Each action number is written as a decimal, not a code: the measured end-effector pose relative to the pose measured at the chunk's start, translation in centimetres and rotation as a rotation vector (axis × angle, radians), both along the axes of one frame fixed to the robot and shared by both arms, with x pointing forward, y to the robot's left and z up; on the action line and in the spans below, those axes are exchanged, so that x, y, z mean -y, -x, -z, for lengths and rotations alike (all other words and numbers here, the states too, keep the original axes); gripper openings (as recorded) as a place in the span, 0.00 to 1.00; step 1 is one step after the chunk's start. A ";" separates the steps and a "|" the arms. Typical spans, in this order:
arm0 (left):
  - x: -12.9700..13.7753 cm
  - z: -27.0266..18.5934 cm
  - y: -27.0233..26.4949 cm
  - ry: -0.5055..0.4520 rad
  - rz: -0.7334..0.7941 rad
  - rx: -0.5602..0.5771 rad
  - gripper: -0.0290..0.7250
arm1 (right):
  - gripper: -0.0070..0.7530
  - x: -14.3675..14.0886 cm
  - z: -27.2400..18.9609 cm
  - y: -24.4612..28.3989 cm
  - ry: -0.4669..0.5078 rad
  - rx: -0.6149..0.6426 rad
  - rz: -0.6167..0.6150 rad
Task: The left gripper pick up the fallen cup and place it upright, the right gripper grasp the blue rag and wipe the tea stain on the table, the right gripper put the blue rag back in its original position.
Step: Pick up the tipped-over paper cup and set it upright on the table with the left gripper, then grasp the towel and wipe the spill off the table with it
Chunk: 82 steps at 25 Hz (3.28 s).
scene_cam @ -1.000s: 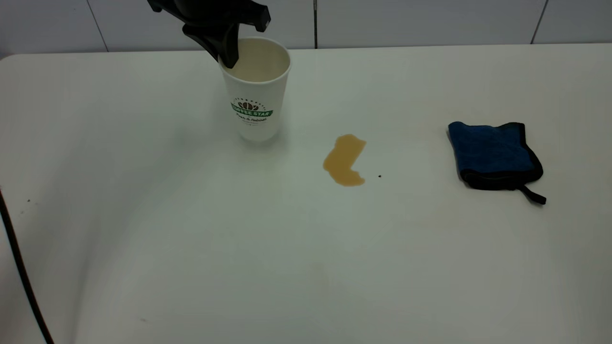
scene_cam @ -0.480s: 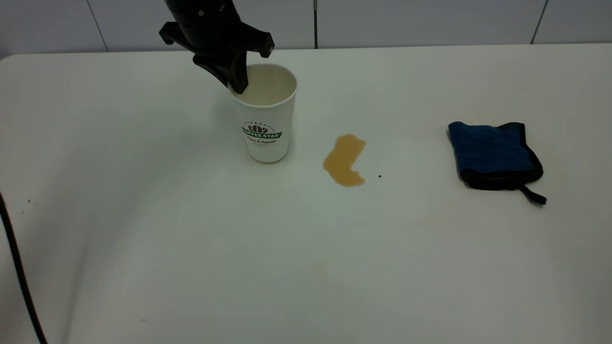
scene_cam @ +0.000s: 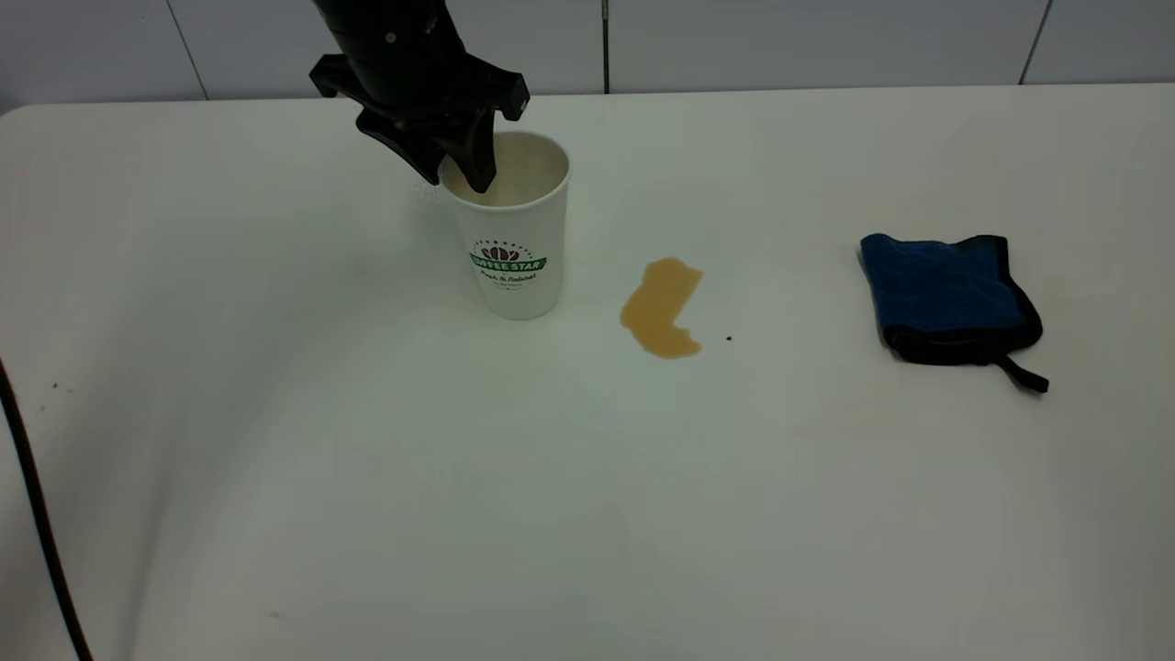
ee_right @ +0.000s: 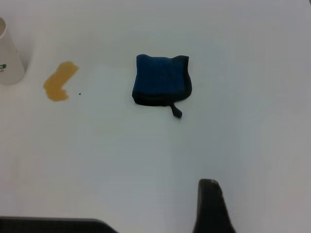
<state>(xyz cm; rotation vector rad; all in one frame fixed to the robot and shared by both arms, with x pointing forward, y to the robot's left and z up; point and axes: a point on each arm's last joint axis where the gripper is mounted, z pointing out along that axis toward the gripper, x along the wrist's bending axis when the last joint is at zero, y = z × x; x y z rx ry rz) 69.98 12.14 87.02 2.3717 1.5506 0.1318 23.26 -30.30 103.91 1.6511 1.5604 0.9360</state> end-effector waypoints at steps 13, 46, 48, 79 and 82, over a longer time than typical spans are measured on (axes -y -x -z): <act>-0.9 -19.3 4.6 0.079 0.050 0.208 0.79 | 0.71 0.0 0.0 0.0 0.000 0.000 0.000; -9.7 -14.7 31.8 -0.114 0.108 -0.127 0.79 | 0.71 0.0 0.0 0.0 -0.001 0.000 0.000; -10.4 -14.4 33.2 -0.121 0.105 -0.145 0.79 | 0.71 0.0 0.0 0.0 -0.001 0.000 0.000; -18.3 -16.3 47.9 0.054 -0.348 0.582 0.79 | 0.71 0.0 0.0 0.0 -0.001 0.000 0.000; -18.2 -16.3 48.0 0.038 -0.402 0.585 0.79 | 0.71 0.0 0.0 0.0 -0.001 0.000 0.000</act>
